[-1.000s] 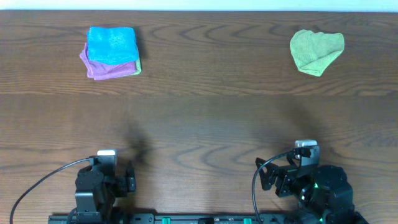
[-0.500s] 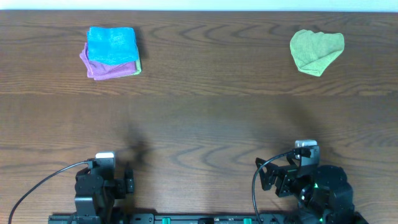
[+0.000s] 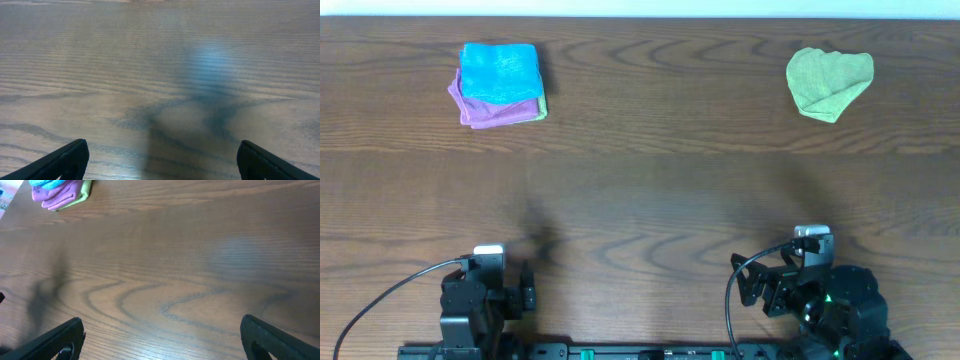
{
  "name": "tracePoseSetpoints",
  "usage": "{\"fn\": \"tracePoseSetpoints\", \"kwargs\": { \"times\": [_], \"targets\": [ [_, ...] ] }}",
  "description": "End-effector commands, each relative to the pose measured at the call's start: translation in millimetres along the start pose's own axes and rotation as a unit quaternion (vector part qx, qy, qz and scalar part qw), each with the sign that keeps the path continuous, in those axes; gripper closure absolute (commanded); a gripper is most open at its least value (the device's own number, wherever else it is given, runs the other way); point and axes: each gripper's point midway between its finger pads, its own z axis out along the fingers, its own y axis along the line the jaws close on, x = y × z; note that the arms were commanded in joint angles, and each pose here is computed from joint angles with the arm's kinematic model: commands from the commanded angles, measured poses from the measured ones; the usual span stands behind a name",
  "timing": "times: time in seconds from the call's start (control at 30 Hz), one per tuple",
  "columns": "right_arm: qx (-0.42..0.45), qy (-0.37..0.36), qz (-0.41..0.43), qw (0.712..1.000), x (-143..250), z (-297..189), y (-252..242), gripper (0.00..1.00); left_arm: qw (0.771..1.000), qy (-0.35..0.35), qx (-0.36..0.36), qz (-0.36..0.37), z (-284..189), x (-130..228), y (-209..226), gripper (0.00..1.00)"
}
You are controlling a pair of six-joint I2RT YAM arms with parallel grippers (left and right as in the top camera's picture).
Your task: Fold the cloth
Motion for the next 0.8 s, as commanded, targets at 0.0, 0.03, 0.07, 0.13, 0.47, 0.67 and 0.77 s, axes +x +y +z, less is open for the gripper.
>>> {"fn": "tracePoseSetpoints", "kwargs": {
  "times": [0.0, 0.03, 0.07, 0.13, 0.47, 0.67, 0.77],
  "targets": [
    [0.005, -0.006, 0.009, 1.0, -1.7, -0.5, -2.2, 0.01, 1.0, 0.009, -0.012, 0.014, 0.3, 5.9, 4.0, 0.05],
    [0.005, -0.006, 0.009, 1.0, -1.7, -0.5, -2.1, 0.01, 1.0, 0.009, -0.012, 0.014, 0.3, 5.9, 4.0, 0.05],
    [0.005, -0.006, 0.009, 1.0, -1.7, -0.5, -2.1, 0.01, 1.0, 0.009, -0.012, 0.014, 0.3, 5.9, 4.0, 0.05],
    [0.005, -0.006, 0.009, 1.0, -1.7, -0.5, -2.2, 0.01, 1.0, 0.009, -0.012, 0.014, 0.3, 6.0, 4.0, 0.05],
    [0.103, -0.048, -0.025, 0.993, -13.3, 4.2, -39.5, 0.01, 1.0, 0.009, -0.012, 0.013, 0.3, 5.9, 4.0, 0.05],
    [0.135, -0.06, -0.118, 0.982, -7.1, 10.7, -59.4, 0.01, 1.0, 0.009, -0.012, 0.013, 0.3, 5.9, 4.0, 0.05],
    [0.16, -0.071, -0.138, 0.975, -2.2, 11.5, -74.2, 0.01, 1.0, 0.009, -0.012, 0.014, 0.3, 6.0, 4.0, 0.05]
  ]
}}
